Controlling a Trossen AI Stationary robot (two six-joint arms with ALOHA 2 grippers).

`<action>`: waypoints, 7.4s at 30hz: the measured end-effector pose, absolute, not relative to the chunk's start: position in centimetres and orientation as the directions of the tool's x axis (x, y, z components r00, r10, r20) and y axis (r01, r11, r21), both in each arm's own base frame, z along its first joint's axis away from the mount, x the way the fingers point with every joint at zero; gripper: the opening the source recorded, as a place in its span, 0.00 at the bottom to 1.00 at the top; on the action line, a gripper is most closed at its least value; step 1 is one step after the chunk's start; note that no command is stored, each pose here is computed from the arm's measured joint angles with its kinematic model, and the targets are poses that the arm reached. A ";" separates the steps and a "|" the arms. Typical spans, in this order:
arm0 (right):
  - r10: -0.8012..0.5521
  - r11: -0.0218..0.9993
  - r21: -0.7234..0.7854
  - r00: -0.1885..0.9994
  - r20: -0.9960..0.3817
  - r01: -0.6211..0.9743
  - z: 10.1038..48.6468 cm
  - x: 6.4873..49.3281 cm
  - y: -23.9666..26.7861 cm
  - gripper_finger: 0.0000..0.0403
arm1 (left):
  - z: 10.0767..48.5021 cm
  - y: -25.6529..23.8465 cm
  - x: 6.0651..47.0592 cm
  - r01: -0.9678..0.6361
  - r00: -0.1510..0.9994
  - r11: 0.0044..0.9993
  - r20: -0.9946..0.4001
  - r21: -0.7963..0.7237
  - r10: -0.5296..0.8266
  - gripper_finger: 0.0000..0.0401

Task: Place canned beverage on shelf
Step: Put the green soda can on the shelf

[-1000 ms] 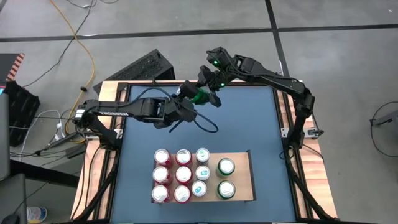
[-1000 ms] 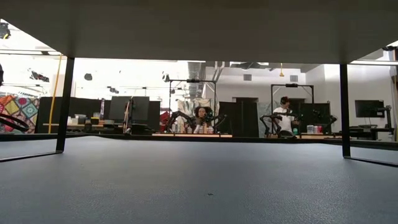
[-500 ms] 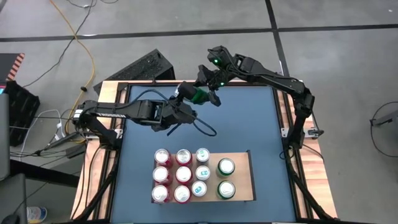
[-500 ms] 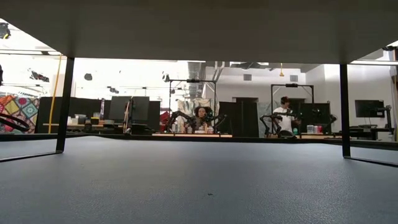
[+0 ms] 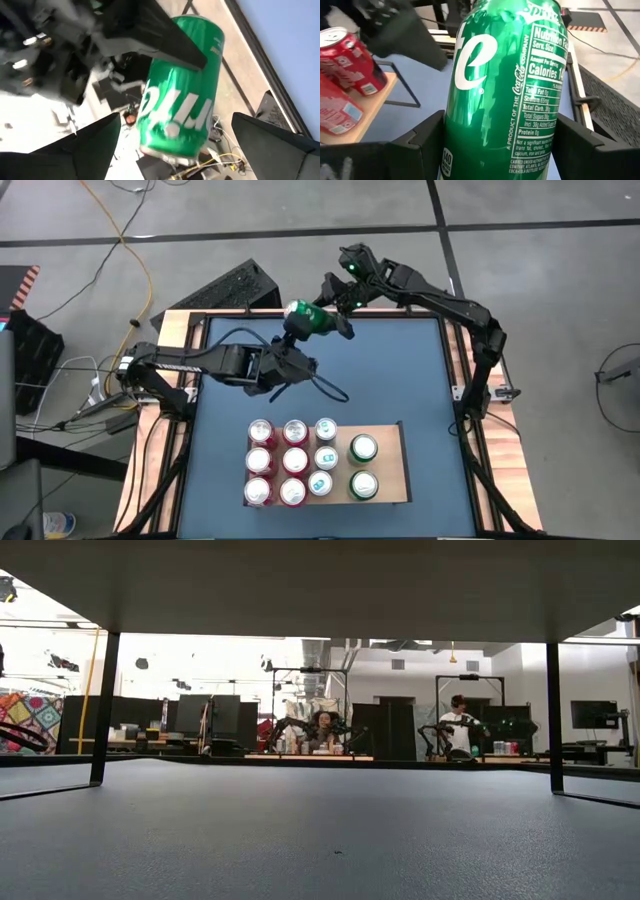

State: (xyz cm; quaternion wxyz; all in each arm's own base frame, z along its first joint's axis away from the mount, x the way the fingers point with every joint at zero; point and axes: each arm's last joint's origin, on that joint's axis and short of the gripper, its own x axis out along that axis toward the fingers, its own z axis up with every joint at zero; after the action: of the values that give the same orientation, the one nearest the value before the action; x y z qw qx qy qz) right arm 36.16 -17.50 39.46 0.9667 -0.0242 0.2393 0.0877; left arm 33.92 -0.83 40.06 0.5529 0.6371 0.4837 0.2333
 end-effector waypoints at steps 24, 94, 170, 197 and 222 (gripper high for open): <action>0.039 0.997 0.075 0.895 -0.444 -0.006 43.1 19.4 -15.4 0.71 | 50.4 -1.8 26.1 -0.592 0.307 0.179 0.015 0.786 0.952 0.92; 0.355 0.890 0.199 0.896 0.267 -0.411 19.7 20.3 2.9 0.71 | 51.9 -3.5 23.9 -0.753 0.635 0.598 0.068 0.274 0.769 0.92; 0.389 0.910 0.127 0.918 0.078 -0.396 17.9 21.0 2.3 0.83 | 49.6 -2.5 24.4 -0.677 0.700 0.690 -0.066 0.254 0.711 0.92; 0.410 0.903 -0.038 0.883 -0.228 -0.429 24.0 22.4 4.0 0.80 | 49.6 -2.3 24.4 -0.668 0.688 0.666 -0.068 0.332 0.723 0.92; 0.398 0.891 0.062 0.710 -0.580 -0.449 28.0 21.4 5.9 0.80 | 49.4 -2.3 24.4 -0.661 0.680 0.656 -0.077 0.364 0.729 0.92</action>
State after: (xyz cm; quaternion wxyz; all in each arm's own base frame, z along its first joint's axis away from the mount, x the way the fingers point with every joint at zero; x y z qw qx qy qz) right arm 21.38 5.90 27.97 0.9238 -0.0415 0.3037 0.2292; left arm 24.37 -2.28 49.41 0.9034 0.1552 0.1088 0.3846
